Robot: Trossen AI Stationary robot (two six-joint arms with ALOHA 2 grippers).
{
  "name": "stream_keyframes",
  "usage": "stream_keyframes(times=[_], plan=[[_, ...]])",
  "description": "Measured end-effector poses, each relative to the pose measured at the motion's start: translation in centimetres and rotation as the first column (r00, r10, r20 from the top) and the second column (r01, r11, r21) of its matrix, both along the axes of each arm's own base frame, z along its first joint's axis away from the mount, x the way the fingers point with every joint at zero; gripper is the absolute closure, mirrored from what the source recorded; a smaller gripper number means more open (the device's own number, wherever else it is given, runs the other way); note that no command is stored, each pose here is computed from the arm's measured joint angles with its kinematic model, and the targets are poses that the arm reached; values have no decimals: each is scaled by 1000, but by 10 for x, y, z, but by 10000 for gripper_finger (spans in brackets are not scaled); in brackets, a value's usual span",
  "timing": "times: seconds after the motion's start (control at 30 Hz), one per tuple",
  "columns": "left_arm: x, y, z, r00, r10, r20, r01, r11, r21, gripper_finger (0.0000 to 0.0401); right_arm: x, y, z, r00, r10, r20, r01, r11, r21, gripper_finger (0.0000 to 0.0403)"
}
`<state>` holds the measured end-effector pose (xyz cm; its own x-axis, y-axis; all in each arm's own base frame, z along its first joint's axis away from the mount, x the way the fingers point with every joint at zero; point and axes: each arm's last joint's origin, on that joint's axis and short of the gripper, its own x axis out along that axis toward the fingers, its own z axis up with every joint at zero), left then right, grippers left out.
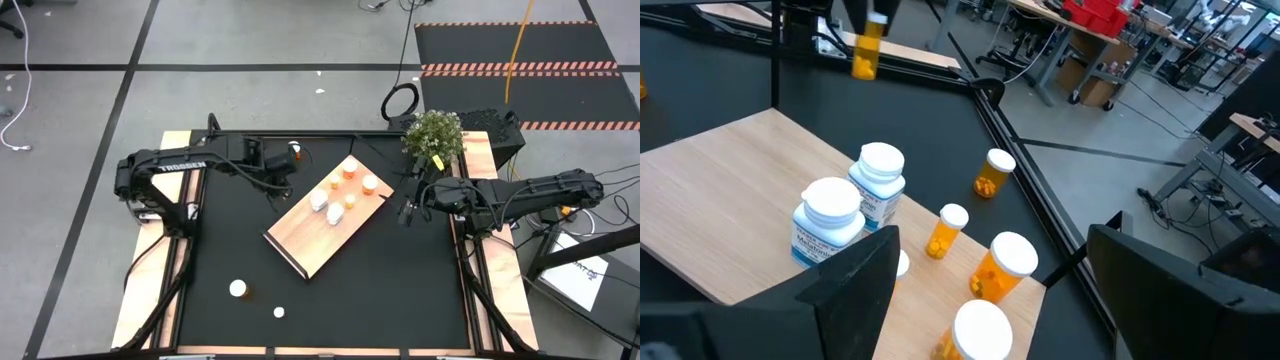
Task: Pick and place medicine bottles onto shelf by color
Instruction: Put the small orange pill bottle on the shelf
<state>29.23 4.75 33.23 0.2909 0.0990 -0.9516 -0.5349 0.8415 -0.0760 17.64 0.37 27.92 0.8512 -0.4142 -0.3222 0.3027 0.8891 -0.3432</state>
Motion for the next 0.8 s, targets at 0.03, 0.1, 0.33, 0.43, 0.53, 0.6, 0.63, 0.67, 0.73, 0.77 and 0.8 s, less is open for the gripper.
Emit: stream_keyframes(times=[0.03, 0.1, 0.33, 0.43, 0.53, 0.6, 0.63, 0.67, 0.73, 0.77, 0.8], plan=[[3, -3, 2, 1000, -13, -8, 13, 1000, -2, 278, 0, 0, 0, 1000, 1, 0, -1, 1000, -1, 89], [12, -10, 6, 999, -42, -15, 42, 999, -1, 278, 0, 0, 0, 1000, 1, 3, -1, 1000, -3, 89], [51, -27, -3, 980, -183, -77, 185, 983, 8, 277, 0, 0, 0, 1000, 1, 3, -1, 1000, -3, 89], [63, -30, -16, 970, -215, -114, 217, 976, 4, 277, 0, 0, 0, 1000, 1, 3, -1, 1000, -3, 89], [71, -30, -29, 962, -223, -157, 224, 974, -7, 277, 0, 0, 0, 1000, 1, 3, -1, 1000, -3, 89], [75, -30, -37, 959, -223, -175, 224, 974, -12, 277, 0, 0, 0, 1000, 1, 2, -1, 1000, -3, 89], [77, -30, -40, 958, -223, -180, 224, 974, -13, 277, 0, 0, 0, 1000, 1, 2, -1, 1000, -3, 89], [80, -30, -43, 958, -223, -183, 224, 974, -14, 277, 0, 0, 0, 1000, 1, 0, -1, 1000, -3, 89], [82, -29, -48, 955, -222, -197, 223, 975, -17, 277, 0, 0, 0, 1000, 1, -4, -1, 1000, -4, 89], [84, -29, -50, 954, -222, -203, 223, 975, -19, 277, 0, 0, 0, 1000, 1, -4, -1, 1000, -3, 89], [85, -29, -52, 953, -222, -207, 222, 975, -20, 277, 0, 0, 0, 1000, 1, -5, -1, 1000, -3, 89]])
